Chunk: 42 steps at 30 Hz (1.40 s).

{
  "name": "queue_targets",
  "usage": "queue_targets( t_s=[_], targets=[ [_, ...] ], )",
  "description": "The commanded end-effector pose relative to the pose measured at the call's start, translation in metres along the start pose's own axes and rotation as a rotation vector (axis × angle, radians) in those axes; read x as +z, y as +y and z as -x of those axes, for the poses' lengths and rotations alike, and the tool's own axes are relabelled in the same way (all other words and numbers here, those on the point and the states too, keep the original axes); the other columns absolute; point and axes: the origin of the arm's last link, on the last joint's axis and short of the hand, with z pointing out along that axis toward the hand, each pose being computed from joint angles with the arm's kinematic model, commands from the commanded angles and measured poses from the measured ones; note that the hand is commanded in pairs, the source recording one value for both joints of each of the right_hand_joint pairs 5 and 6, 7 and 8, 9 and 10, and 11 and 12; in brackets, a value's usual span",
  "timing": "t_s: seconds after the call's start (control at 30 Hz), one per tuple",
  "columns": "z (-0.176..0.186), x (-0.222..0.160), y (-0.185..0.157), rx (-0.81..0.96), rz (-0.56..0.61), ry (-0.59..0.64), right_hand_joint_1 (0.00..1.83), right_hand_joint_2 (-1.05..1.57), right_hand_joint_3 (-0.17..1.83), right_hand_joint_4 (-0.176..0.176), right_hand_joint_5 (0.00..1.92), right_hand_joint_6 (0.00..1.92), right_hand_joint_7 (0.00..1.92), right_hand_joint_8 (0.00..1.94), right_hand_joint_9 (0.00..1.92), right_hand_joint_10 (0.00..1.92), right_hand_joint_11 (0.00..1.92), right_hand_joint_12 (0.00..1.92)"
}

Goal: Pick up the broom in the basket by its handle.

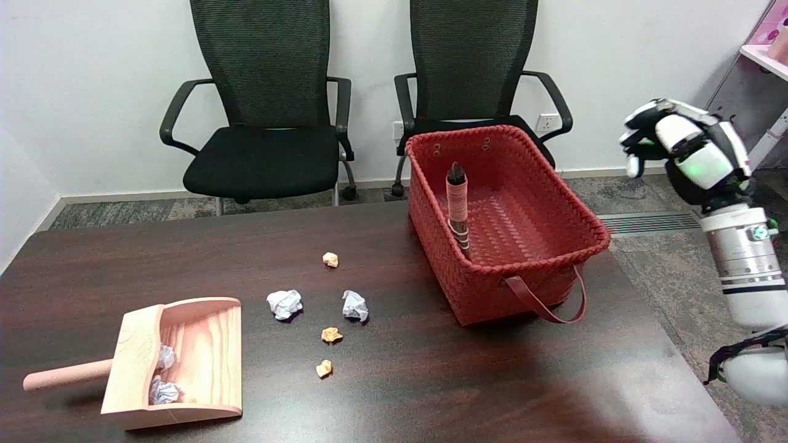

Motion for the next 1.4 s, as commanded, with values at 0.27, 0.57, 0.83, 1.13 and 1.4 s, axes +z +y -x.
queue_targets(
  t_s=[0.27, 0.57, 0.83, 1.13, 1.4],
  targets=[
    [0.015, 0.001, 0.008, -0.024, 0.032, -0.123, 0.76, 0.76, 1.16, -0.176, 0.85, 0.85, 0.85, 0.85, 0.97, 0.97, 1.39, 1.39],
    [0.043, 0.009, 0.0, 0.01, -0.02, -0.239, 0.82, 0.46, 1.08, -0.176, 0.69, 0.69, 0.69, 0.69, 0.61, 0.61, 1.13, 1.13],
    [0.092, 0.031, 0.003, 0.034, 0.017, -0.396, 0.9, 0.06, 0.97, -0.098, 0.28, 0.28, 0.28, 0.28, 0.27, 0.27, 0.5, 0.5],
    [0.141, 0.042, 0.021, 0.119, 0.046, -0.436, 0.91, -0.1, 0.9, -0.048, 0.09, 0.09, 0.09, 0.09, 0.18, 0.18, 0.29, 0.29],
    [0.172, 0.045, 0.035, 0.235, 0.19, -0.448, 0.91, -0.07, 0.73, -0.158, 0.05, 0.05, 0.05, 0.05, 0.2, 0.2, 0.25, 0.25]
  ],
)
